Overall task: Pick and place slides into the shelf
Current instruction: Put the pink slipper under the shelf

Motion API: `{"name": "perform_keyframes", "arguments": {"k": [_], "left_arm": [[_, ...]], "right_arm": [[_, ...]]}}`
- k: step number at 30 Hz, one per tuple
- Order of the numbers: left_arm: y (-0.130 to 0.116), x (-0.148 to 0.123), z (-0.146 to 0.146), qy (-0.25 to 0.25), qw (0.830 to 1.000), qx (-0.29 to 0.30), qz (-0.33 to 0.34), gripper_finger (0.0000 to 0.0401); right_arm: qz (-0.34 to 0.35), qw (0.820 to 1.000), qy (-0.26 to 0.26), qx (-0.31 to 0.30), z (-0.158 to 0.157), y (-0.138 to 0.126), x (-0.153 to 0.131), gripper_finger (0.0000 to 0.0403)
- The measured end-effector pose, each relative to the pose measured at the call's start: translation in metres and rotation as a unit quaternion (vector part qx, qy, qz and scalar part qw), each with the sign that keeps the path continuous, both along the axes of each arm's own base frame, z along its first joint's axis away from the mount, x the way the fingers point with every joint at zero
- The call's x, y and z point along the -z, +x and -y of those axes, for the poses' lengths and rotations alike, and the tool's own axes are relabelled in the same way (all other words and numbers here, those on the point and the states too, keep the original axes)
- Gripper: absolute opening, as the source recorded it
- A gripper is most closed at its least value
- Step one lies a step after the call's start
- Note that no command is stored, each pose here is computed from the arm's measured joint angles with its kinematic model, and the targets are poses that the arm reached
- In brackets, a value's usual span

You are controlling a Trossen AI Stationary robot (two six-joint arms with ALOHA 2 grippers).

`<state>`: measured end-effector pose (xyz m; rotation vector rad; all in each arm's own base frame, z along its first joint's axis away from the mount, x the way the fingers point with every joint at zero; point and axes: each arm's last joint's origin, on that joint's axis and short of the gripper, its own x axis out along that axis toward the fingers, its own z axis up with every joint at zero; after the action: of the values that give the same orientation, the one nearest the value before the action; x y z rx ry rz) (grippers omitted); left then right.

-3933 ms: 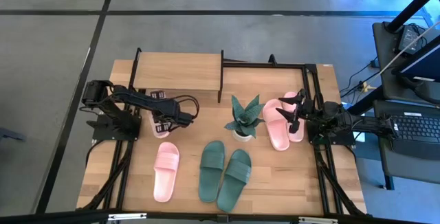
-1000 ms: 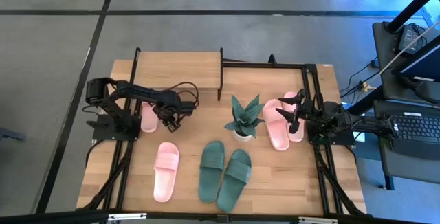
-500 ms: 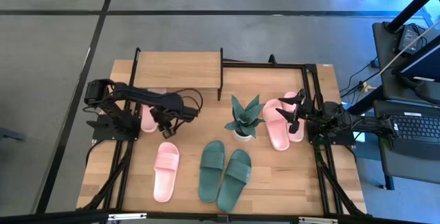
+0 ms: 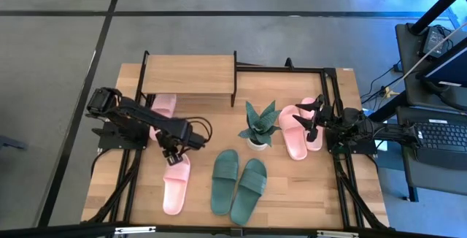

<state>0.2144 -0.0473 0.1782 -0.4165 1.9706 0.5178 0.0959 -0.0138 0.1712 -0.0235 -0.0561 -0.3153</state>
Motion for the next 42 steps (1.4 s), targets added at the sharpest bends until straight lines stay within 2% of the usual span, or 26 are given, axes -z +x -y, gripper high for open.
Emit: {"name": "perform_keyframes", "arguments": {"k": [9,19,42], "left_arm": [[-0.015,0.028,0.002,-0.004,1.0,-0.014,-0.004,0.0164],[-0.033,0.049,-0.014,0.014,0.999,-0.041,-0.03,0.0164],[-0.037,0.054,-0.056,0.08,0.99,-0.114,-0.038,0.0164]], "right_arm": [[0.0,1.0,0.0,0.0,0.0,0.0,0.0,0.0221],[0.0,1.0,0.0,0.0,0.0,0.0,0.0,0.0221],[-0.001,1.0,-0.001,0.0,0.0,0.0,0.0,0.0221]]}}
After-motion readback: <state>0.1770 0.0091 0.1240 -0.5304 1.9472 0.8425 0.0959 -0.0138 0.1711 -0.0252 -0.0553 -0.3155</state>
